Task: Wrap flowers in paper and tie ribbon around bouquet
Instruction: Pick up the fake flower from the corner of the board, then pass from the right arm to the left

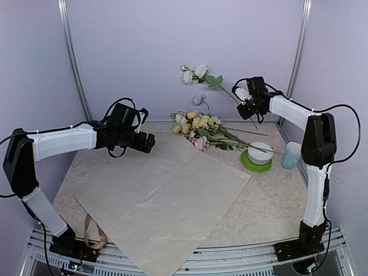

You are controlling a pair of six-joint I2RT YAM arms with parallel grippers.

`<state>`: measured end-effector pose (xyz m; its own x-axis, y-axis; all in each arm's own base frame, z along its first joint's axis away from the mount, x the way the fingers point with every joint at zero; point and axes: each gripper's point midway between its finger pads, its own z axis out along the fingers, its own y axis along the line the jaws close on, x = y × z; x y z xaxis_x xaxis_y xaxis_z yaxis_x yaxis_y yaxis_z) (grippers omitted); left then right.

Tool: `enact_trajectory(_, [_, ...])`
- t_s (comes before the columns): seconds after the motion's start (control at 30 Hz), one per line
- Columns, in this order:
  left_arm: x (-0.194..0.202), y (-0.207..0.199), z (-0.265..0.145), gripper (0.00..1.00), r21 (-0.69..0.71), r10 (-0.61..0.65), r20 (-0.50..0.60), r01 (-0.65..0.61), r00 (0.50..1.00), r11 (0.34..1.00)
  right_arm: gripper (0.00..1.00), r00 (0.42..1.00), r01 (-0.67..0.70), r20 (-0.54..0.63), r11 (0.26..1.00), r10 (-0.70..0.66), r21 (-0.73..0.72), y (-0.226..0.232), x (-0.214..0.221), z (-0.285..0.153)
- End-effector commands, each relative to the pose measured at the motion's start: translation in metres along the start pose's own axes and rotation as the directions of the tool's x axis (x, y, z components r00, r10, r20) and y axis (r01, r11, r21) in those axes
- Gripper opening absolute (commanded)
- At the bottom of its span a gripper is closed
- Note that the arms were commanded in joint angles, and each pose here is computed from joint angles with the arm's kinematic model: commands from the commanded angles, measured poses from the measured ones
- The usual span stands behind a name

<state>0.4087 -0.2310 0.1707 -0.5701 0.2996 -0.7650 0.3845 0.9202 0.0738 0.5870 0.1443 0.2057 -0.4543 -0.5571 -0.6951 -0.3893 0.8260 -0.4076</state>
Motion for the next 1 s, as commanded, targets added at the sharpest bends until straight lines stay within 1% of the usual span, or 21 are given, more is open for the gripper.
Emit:
enact_trajectory(0.0, [-0.003, 0.002, -0.011, 0.99, -0.007, 0.006, 0.019, -0.006, 1.000, 1.000, 0.00, 0.969, -0.239, -0.093, 0.966, 0.230, -0.099, 0.048, 0.002, -0.014])
enact_trajectory(0.07, [-0.001, 0.001, -0.011, 0.99, -0.003, 0.004, 0.013, -0.004, 1.000, 1.000, 0.00, 0.951, -0.300, -0.132, 0.942, 0.281, -0.152, 0.069, 0.009, -0.013])
enact_trajectory(0.17, [0.000, 0.001, -0.013, 0.99, 0.000, 0.001, 0.013, -0.001, 1.000, 1.000, 0.00, 0.916, -0.397, -0.165, 0.886, 0.366, -0.240, 0.093, 0.013, -0.015])
enact_trajectory(0.3, [0.001, 0.001, -0.017, 0.99, 0.002, -0.001, 0.022, 0.001, 1.000, 1.000, 0.00, 0.884, -0.461, -0.132, 0.791, 0.448, -0.402, 0.124, 0.003, -0.027])
enact_trajectory(0.4, [0.002, -0.001, -0.019, 0.99, 0.027, -0.013, 0.031, 0.012, 0.999, 1.000, 0.00, 0.878, -0.451, -0.102, 0.735, 0.468, -0.507, 0.143, -0.001, -0.039])
enact_trajectory(0.5, [-0.005, -0.008, -0.026, 0.99, 0.079, -0.033, 0.063, 0.028, 0.997, 0.996, 0.00, 0.879, -0.394, -0.021, 0.700, 0.477, -0.595, 0.164, -0.018, -0.066])
enact_trajectory(0.57, [-0.015, -0.019, -0.033, 0.99, 0.159, -0.065, 0.104, 0.048, 0.992, 0.986, 0.00, 0.863, -0.372, 0.019, 0.661, 0.505, -0.652, 0.182, -0.031, -0.088])
enact_trajectory(0.6, [-0.023, -0.027, -0.037, 0.99, 0.218, -0.095, 0.130, 0.066, 0.987, 0.974, 0.00, 0.846, -0.370, 0.025, 0.621, 0.532, -0.691, 0.196, -0.038, -0.101])
enact_trajectory(0.7, [-0.046, -0.059, -0.054, 0.98, 0.427, -0.178, 0.192, 0.081, 0.965, 0.901, 0.00, 0.790, -0.347, 0.016, 0.467, 0.613, -0.813, 0.244, -0.056, -0.143])
enact_trajectory(0.73, [-0.053, -0.067, -0.059, 0.98, 0.493, -0.230, 0.204, 0.104, 0.952, 0.864, 0.00, 0.775, -0.327, 0.012, 0.417, 0.632, -0.848, 0.261, -0.061, -0.157])
enact_trajectory(0.77, [-0.060, -0.077, -0.066, 0.98, 0.571, -0.284, 0.211, 0.118, 0.935, 0.812, 0.00, 0.762, -0.302, 0.012, 0.372, 0.648, -0.878, 0.277, -0.066, -0.170])
enact_trajectory(0.8, [-0.068, -0.086, -0.074, 0.97, 0.641, -0.329, 0.216, 0.120, 0.919, 0.758, 0.00, 0.759, -0.269, 0.019, 0.340, 0.650, -0.901, 0.293, -0.070, -0.181])
enact_trajectory(0.87, [-0.085, -0.100, -0.089, 0.97, 0.739, -0.398, 0.227, 0.109, 0.889, 0.665, 0.00, 0.758, -0.231, 0.030, 0.311, 0.651, -0.922, 0.317, -0.077, -0.195])
enact_trajectory(0.9, [-0.091, -0.104, -0.095, 0.97, 0.764, -0.417, 0.232, 0.101, 0.879, 0.637, 0.00, 0.755, -0.218, 0.033, 0.298, 0.655, -0.929, 0.326, -0.078, -0.200])
enact_trajectory(0.97, [-0.097, -0.104, -0.099, 0.97, 0.781, -0.453, 0.236, 0.109, 0.860, 0.615, 0.00, 0.742, -0.180, 0.040, 0.256, 0.669, -0.950, 0.337, -0.082, -0.214])
